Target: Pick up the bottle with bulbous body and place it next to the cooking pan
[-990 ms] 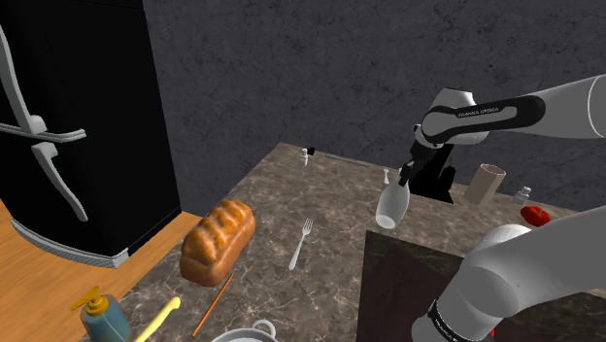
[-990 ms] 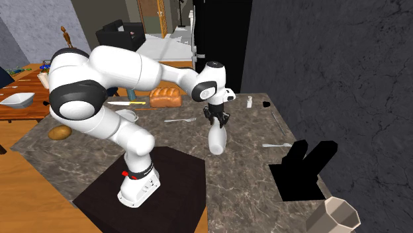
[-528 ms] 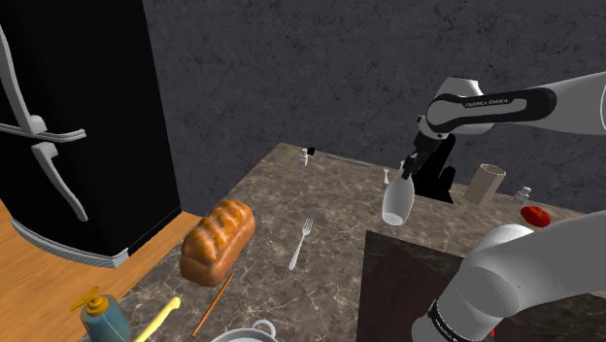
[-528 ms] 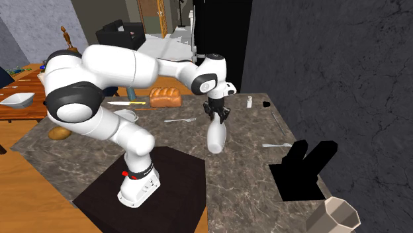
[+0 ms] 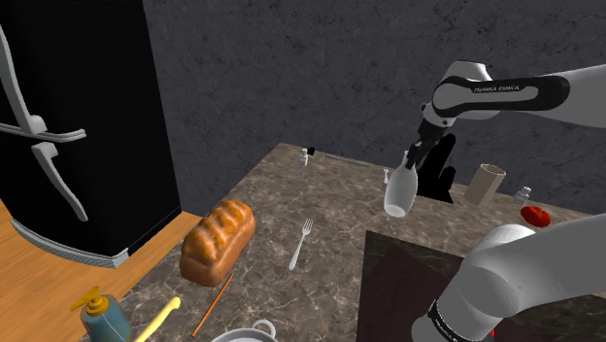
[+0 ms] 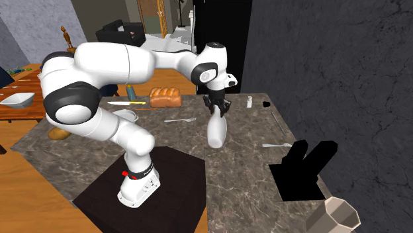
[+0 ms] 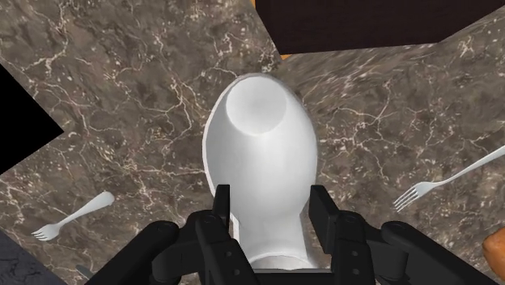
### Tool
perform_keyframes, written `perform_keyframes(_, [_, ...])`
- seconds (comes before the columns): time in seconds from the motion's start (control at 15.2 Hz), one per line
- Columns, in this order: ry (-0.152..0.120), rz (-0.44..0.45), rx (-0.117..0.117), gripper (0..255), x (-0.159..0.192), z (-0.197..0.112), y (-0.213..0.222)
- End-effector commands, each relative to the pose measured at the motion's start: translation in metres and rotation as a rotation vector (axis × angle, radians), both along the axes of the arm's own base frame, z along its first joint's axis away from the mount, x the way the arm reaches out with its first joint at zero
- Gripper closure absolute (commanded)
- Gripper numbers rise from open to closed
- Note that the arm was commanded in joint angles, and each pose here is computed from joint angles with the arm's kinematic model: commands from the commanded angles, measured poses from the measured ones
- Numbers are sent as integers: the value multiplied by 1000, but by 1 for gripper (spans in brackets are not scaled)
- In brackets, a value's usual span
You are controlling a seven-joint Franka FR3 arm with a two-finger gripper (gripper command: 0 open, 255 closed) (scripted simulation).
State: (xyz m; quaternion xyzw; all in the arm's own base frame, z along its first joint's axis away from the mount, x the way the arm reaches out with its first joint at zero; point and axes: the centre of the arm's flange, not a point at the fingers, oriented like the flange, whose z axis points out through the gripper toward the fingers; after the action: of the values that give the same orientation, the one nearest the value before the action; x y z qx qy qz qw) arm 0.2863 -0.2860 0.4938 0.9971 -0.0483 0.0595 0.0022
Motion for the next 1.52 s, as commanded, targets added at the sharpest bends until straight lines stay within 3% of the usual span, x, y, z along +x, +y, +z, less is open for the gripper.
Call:
perform_keyframes(0.0, [0, 0, 0, 255, 0, 11, 0])
perform_keyframes(1.45, [0, 0, 0, 255, 0, 127, 0])
